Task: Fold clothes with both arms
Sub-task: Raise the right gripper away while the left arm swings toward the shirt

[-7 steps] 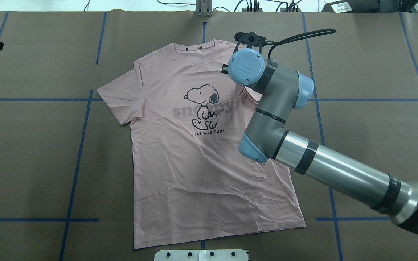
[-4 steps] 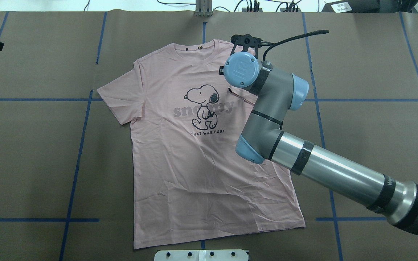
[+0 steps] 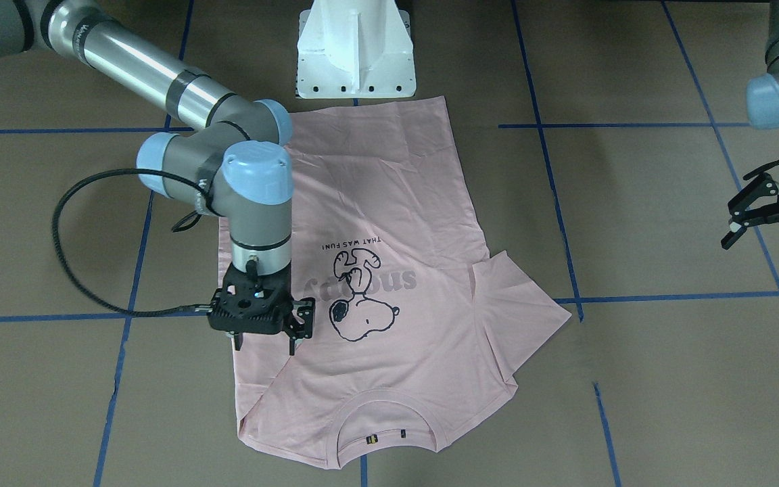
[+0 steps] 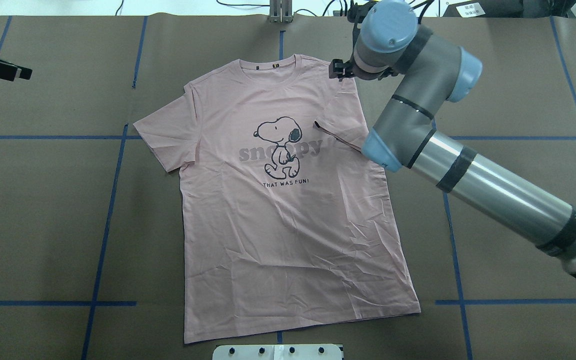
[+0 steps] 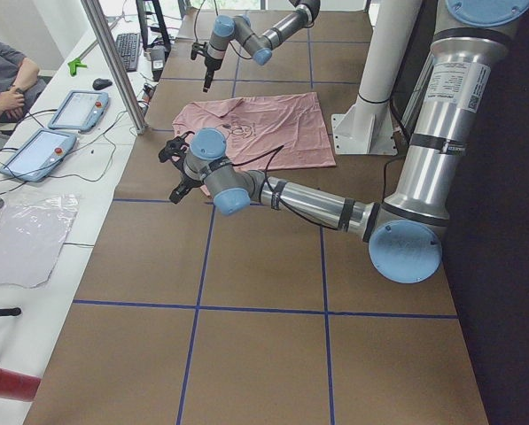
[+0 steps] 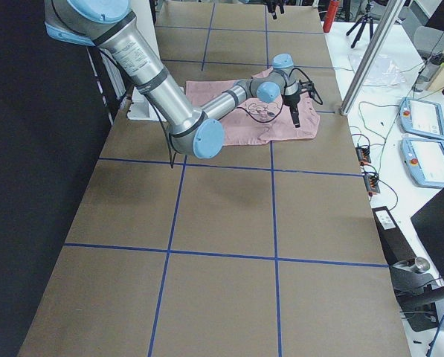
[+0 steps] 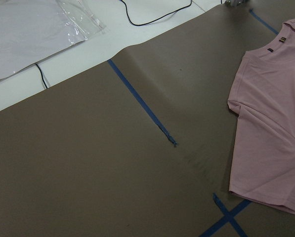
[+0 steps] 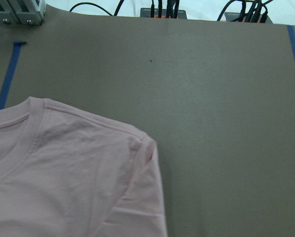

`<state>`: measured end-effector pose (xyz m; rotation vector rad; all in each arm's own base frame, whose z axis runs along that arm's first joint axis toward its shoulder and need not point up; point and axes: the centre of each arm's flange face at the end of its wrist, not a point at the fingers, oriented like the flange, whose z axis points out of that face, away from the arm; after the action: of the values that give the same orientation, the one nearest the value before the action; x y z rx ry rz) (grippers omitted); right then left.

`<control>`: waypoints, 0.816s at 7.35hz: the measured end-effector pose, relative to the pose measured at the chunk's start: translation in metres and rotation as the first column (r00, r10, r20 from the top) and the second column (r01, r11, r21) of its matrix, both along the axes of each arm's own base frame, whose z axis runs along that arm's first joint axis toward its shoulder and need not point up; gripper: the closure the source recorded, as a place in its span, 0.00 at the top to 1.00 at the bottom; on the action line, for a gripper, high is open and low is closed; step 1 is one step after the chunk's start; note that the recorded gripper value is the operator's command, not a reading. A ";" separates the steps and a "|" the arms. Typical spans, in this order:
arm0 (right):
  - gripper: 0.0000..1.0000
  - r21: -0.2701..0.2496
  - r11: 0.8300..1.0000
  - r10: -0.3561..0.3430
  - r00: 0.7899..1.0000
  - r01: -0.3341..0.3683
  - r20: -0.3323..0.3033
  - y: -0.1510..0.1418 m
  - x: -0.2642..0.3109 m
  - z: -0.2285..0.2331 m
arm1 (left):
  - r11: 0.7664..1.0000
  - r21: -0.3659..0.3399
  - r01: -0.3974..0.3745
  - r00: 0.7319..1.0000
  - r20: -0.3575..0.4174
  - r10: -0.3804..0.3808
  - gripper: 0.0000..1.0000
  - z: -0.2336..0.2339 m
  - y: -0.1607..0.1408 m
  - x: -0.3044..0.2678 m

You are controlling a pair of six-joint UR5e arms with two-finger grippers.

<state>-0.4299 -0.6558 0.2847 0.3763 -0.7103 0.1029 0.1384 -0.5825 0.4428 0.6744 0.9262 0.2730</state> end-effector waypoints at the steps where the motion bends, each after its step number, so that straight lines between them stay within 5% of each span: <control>1: 1.00 0.019 0.997 -0.078 0.997 0.078 0.010 -0.008 0.055 0.021 | 0.998 -0.046 0.038 0.999 -0.013 -0.038 0.74 -0.009 -0.003 0.029; 3: 1.00 0.075 0.977 -0.203 0.979 0.201 0.019 0.004 0.161 0.081 | 0.981 -0.162 0.106 0.992 -0.052 -0.116 0.64 -0.026 0.001 0.101; 6: 1.00 0.144 0.958 -0.257 0.966 0.250 0.035 0.041 0.242 0.171 | 0.944 -0.276 0.182 0.979 -0.042 -0.201 0.56 -0.022 0.008 0.195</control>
<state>-0.1879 -0.6152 0.4553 0.4135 -0.8150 -0.1811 0.3332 -0.5748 0.4205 0.5173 0.9362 -0.0521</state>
